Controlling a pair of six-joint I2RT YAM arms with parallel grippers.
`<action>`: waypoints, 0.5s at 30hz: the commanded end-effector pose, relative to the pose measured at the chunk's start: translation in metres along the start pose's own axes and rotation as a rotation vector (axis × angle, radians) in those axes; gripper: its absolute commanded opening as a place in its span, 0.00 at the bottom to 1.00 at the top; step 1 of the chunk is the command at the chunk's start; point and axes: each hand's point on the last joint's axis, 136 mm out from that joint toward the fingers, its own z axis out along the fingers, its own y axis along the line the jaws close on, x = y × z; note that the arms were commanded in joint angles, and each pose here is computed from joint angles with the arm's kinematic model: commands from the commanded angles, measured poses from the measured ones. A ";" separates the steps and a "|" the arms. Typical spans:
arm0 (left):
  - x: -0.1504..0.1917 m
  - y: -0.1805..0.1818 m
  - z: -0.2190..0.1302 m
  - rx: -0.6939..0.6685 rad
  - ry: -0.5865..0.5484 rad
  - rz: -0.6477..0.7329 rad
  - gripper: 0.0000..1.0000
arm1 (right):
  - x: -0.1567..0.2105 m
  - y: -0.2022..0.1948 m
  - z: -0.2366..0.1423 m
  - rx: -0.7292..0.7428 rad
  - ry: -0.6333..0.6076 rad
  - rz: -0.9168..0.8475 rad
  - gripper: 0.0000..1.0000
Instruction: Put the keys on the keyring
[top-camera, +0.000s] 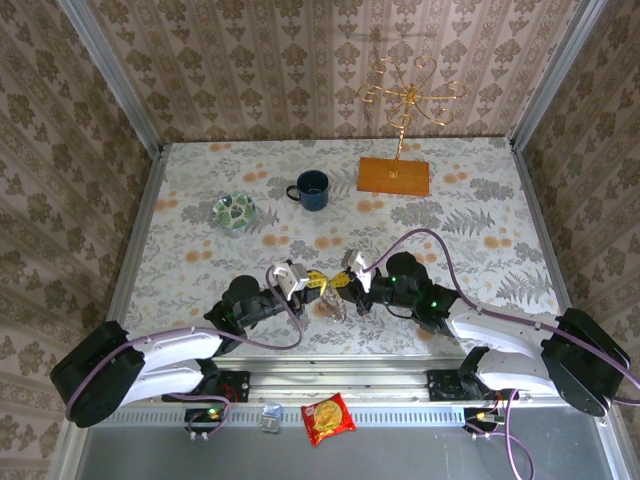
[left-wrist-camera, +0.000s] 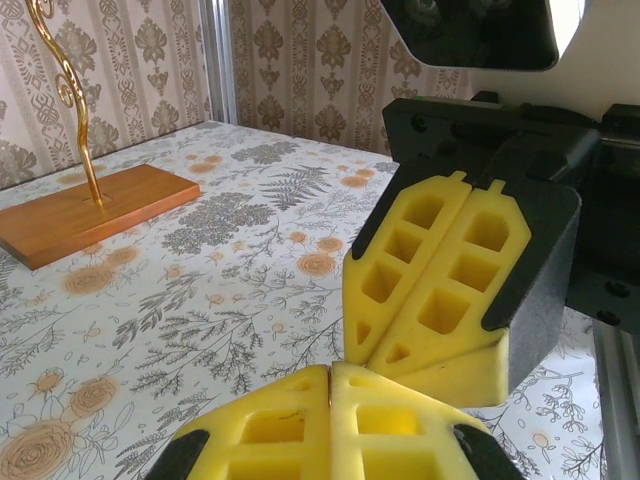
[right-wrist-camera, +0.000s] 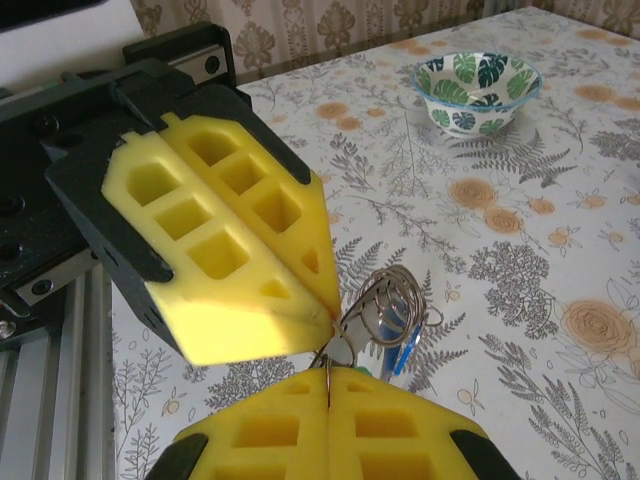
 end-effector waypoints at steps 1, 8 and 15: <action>-0.015 -0.006 0.001 0.034 -0.062 -0.006 0.00 | -0.014 -0.008 -0.001 0.038 -0.046 0.003 0.00; -0.015 -0.007 0.001 0.037 -0.066 -0.007 0.00 | -0.011 -0.014 -0.004 0.078 -0.032 -0.006 0.00; -0.015 -0.008 0.002 0.042 -0.069 -0.006 0.00 | -0.010 -0.017 -0.006 0.097 -0.026 -0.009 0.00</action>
